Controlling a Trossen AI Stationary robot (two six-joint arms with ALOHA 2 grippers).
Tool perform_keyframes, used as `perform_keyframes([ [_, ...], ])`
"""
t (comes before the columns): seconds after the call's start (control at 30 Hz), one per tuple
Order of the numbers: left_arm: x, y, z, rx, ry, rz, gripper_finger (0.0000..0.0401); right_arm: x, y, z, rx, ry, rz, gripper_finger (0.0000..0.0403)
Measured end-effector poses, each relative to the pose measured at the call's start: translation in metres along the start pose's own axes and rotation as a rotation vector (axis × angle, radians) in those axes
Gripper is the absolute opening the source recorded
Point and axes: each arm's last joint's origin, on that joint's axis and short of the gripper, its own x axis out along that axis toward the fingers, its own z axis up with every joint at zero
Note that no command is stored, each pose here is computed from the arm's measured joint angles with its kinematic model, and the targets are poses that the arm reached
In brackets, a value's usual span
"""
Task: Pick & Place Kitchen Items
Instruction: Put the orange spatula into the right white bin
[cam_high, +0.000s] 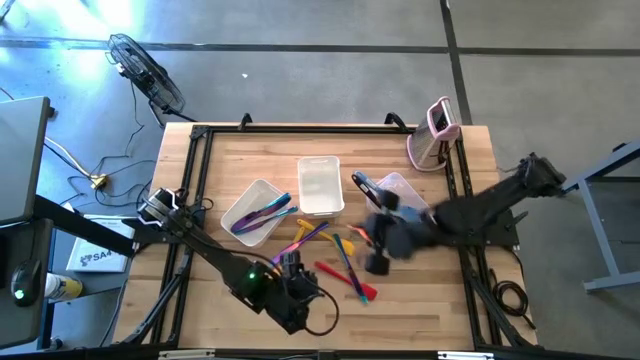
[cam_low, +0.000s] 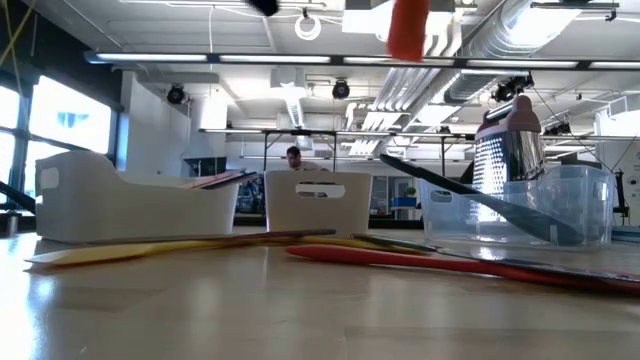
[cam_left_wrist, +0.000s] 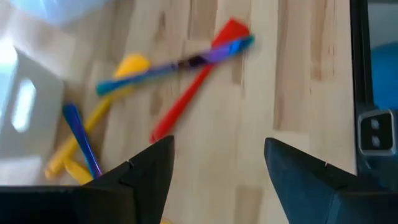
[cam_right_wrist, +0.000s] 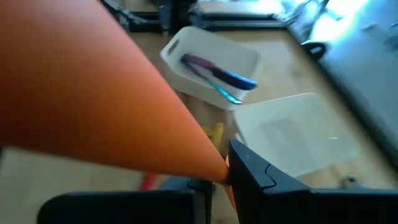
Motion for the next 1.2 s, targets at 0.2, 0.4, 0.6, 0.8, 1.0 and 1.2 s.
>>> perform_keyframes([
  [0.2, -0.002, 0.0, -0.012, -0.084, 0.185, -0.076, 0.0242, 0.049, -0.043, 0.027, 0.051, -0.028, 0.305, 0.0026],
  [0.4, -0.014, -0.014, -0.029, -0.094, 0.26, -0.097, 0.0242, 0.103, -0.099, 0.033, 0.164, -0.042, 0.402, 0.0026],
  [0.6, -0.027, -0.032, -0.046, -0.08, 0.247, -0.102, 0.0242, 0.159, -0.147, 0.016, 0.313, 0.007, 0.443, 0.0026],
  [0.8, -0.038, -0.043, -0.057, -0.043, 0.196, -0.077, 0.0242, 0.198, -0.172, -0.007, 0.396, 0.069, 0.411, 0.0026],
  [1.0, -0.042, -0.047, -0.062, -0.021, 0.178, -0.063, 0.0242, 0.208, -0.184, -0.016, 0.426, 0.091, 0.362, 0.0027],
  [1.2, -0.042, -0.047, -0.062, -0.028, 0.179, -0.057, 0.0242, 0.207, -0.185, -0.016, 0.432, 0.093, 0.347, 0.0084],
])
